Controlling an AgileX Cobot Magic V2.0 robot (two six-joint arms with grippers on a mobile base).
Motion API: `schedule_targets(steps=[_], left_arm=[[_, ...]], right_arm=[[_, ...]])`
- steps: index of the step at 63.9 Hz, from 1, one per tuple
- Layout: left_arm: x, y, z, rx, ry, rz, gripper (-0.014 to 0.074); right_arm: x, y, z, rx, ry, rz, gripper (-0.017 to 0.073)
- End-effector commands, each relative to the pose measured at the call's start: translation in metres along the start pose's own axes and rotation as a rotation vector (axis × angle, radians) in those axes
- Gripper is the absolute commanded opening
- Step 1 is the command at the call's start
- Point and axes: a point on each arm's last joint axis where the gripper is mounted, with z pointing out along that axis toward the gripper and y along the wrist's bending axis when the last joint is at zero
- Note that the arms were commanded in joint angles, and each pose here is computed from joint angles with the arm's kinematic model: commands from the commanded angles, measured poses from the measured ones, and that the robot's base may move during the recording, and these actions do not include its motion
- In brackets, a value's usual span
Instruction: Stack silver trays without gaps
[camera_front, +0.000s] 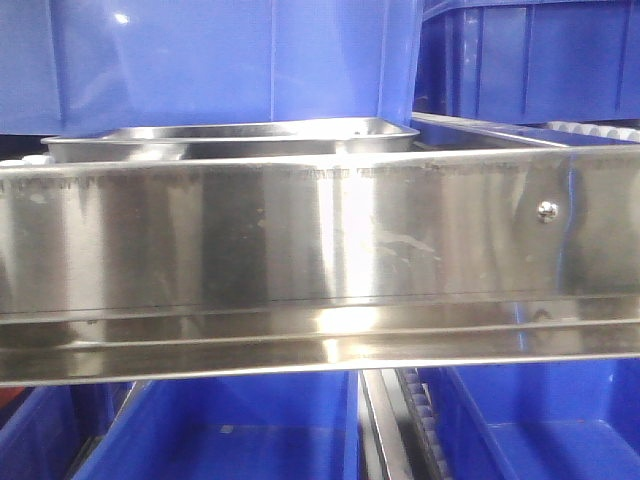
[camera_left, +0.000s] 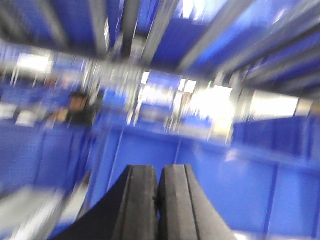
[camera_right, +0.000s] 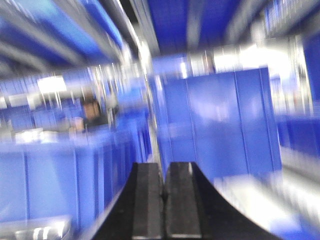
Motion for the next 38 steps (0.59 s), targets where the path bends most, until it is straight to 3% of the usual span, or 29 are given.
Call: schedule_targets(steps=[1, 12, 18, 23, 30, 38], left_arm=[[-0.002, 0.003, -0.003, -0.058, 0.131, -0.023, -0.0009], [-0.025, -0.003, -0.007, -0.049, 0.128, -0.128, -0.0007], [-0.03, -0.004, -0.008, -0.042, 0.113, -0.146, -0.0007], [-0.029, -0.004, -0.008, -0.047, 0.13, -0.146, -0.0007], [-0.026, -0.003, -0.011, -0.069, 0.208, -0.148, -0.0007], [-0.032, -0.004, -0.017, -0.096, 0.31, -0.126, -0.0007]], right_arm=[[-0.002, 0.002, -0.002, -0.002, 0.057, 0.056, -0.0079], [0.001, 0.006, -0.009, -0.002, 0.258, 0.124, -0.0079], [0.003, 0.011, -0.012, -0.032, 0.329, 0.203, -0.0079], [0.003, 0.013, -0.013, -0.057, 0.35, 0.221, -0.0079], [-0.004, 0.016, -0.019, -0.086, 0.392, 0.176, -0.0079], [-0.016, 0.021, -0.028, -0.128, 0.499, 0.047, -0.0079]])
